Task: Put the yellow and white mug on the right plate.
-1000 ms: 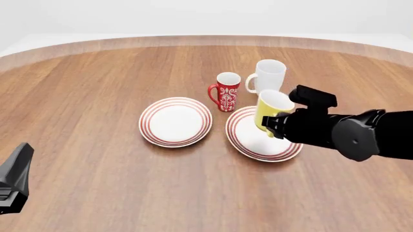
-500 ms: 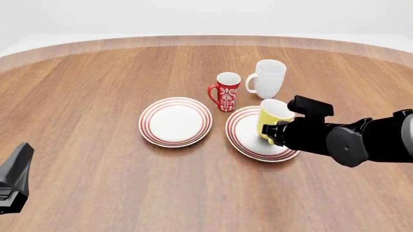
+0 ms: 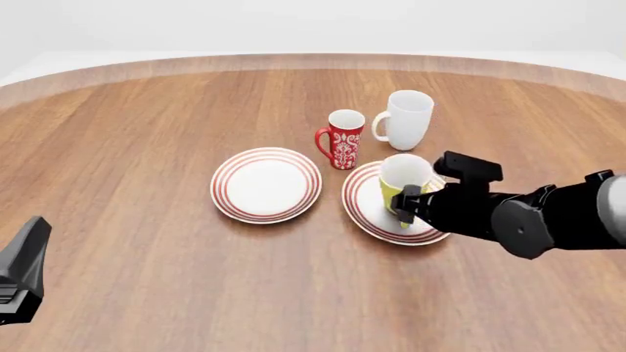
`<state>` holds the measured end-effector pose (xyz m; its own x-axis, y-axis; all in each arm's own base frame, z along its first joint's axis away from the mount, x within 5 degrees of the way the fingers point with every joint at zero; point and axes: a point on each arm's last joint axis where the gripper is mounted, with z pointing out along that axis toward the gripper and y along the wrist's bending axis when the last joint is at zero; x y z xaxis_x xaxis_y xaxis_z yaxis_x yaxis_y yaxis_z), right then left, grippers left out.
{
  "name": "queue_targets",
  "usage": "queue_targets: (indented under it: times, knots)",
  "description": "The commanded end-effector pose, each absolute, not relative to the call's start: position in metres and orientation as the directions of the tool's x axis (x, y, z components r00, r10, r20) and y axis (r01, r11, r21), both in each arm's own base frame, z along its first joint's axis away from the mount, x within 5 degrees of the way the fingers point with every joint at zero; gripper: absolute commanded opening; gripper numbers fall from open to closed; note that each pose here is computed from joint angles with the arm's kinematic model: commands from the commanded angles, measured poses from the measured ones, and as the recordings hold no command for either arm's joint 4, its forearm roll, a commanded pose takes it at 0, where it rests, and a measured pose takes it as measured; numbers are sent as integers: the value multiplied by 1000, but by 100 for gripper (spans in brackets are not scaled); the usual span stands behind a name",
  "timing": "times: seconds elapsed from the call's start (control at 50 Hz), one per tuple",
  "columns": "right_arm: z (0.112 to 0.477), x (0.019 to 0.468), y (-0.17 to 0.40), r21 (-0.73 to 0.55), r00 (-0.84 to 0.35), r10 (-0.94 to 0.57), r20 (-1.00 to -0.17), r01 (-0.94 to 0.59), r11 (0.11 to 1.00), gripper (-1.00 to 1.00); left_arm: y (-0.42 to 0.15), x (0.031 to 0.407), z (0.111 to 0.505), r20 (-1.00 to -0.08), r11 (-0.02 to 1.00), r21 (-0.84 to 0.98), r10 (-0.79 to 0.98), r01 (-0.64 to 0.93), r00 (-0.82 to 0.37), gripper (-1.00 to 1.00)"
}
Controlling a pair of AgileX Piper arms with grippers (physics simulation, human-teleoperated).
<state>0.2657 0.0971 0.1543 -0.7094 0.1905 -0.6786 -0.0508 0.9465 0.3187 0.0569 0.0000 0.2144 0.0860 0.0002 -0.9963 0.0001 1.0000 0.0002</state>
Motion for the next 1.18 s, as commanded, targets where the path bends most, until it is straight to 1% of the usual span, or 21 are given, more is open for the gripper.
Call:
queue_targets:
  times: [0.02,0.2,0.3,0.42,0.44,0.54,0.56,0.62,0.64,0.66,0.68,0.74,0.82,0.84,0.86,0.88,0.9,0.98,1.02,1.16,1.18]
  knots:
    - [154,267,94,327,-709,216,-671,-22,945,100,0,57,214,-996,1000,1,1,0,86,100]
    - [171,266,94,319,-696,200,-689,-44,947,100,0,57,214,-996,1000,0,0,0,86,100]
    - [194,263,92,311,-677,186,-712,-66,948,100,0,57,214,-996,1000,0,0,0,86,100]
    - [235,257,97,305,-632,160,-758,-126,944,100,0,57,214,-996,1000,0,0,0,86,100]
    - [235,257,97,305,-632,160,-758,-126,944,100,0,57,214,-996,1000,0,0,0,86,100]
    - [274,250,97,283,-583,130,-802,-179,942,100,0,57,214,-996,1000,1,0,0,86,100]
    - [293,245,97,270,-556,115,-823,-204,941,100,0,57,214,-996,1000,0,0,0,87,100]
    - [318,235,95,269,-517,116,-848,-231,935,100,0,57,214,-996,1000,0,0,0,86,100]
    - [318,235,95,269,-517,116,-848,-231,935,100,0,57,214,-996,1000,0,0,0,86,100]
    - [336,228,95,264,-493,111,-863,-252,931,100,0,57,214,-996,1000,0,0,0,87,100]
    - [336,228,95,264,-493,111,-863,-252,931,100,0,57,214,-996,1000,0,0,0,86,100]
    - [371,214,90,234,-426,94,-900,-290,928,100,0,57,214,-996,1000,0,0,0,86,100]
    - [434,179,74,164,-278,69,-958,-339,926,100,0,57,214,-996,1000,0,0,0,86,100]
    - [434,179,74,164,-278,69,-958,-339,926,100,0,57,214,-996,1000,0,0,0,86,100]
    - [465,162,63,75,-187,8,-982,-352,933,100,0,57,214,-996,1000,0,0,0,86,100]
    - [465,162,63,75,-187,8,-982,-352,933,100,0,57,214,-996,1000,0,0,0,86,100]
    - [477,154,60,45,-153,-11,-988,-358,933,100,0,57,214,-996,1000,0,0,0,86,100]
    - [557,97,36,-33,32,-23,-999,-348,937,100,0,57,214,-996,1000,0,0,0,86,100]
    - [583,68,25,-87,118,-50,-992,-329,940,100,0,57,214,-996,1000,0,0,0,86,100]
    - [598,20,7,-179,255,-107,-961,-280,943,100,0,57,214,-996,1000,0,0,0,86,100]
    - [601,11,4,-159,267,-81,-960,-287,944,100,0,57,214,-996,1000,0,0,0,86,100]
